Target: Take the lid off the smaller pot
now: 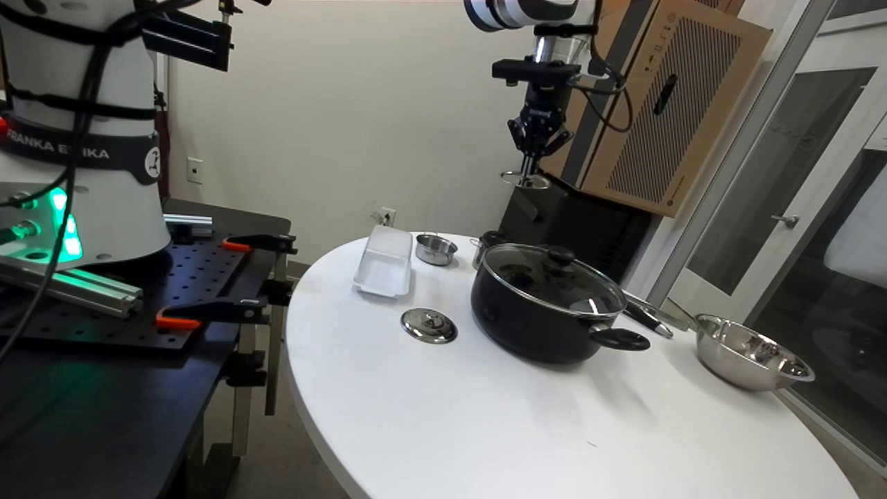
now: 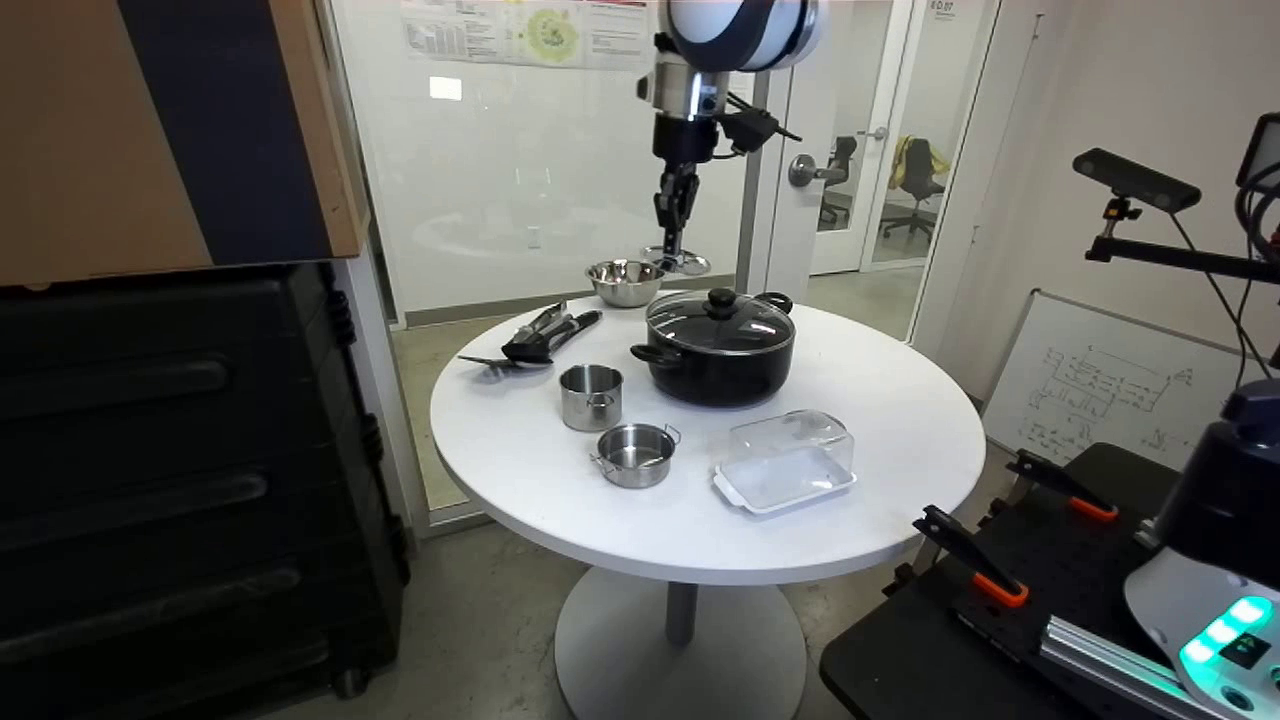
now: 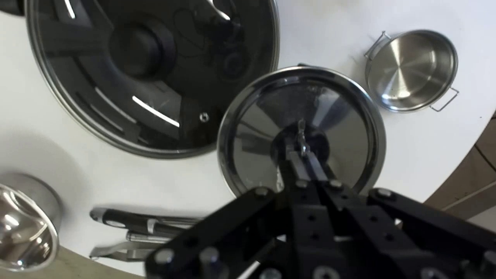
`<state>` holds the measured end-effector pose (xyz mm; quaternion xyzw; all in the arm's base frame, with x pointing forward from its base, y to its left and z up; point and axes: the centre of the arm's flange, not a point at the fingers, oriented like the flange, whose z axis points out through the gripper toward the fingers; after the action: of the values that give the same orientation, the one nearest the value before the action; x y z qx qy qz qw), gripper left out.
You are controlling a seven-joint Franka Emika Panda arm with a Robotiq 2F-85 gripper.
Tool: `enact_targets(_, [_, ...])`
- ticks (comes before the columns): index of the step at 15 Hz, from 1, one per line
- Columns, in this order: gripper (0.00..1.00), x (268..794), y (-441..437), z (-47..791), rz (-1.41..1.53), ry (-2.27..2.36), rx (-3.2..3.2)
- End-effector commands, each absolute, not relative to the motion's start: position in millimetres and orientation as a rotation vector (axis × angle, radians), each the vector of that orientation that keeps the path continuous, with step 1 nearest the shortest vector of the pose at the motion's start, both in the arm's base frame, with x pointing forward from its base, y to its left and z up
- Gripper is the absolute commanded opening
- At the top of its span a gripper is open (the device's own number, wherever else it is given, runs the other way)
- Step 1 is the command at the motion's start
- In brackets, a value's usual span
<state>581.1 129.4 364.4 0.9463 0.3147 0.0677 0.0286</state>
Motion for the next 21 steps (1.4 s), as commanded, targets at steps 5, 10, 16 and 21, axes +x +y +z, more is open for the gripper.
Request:
enact_targets(5, [0.0,452.3,11.0,351.7,0.164,0.468,3.072])
enact_targets(10, [0.0,391.9,-74.3,313.1,0.007,0.133,3.093])
enact_targets(16, [0.0,357.2,-145.2,272.6,-0.145,-0.179,3.088])
enact_targets(21, [0.0,368.9,-156.2,242.5,-0.17,-0.285,3.037])
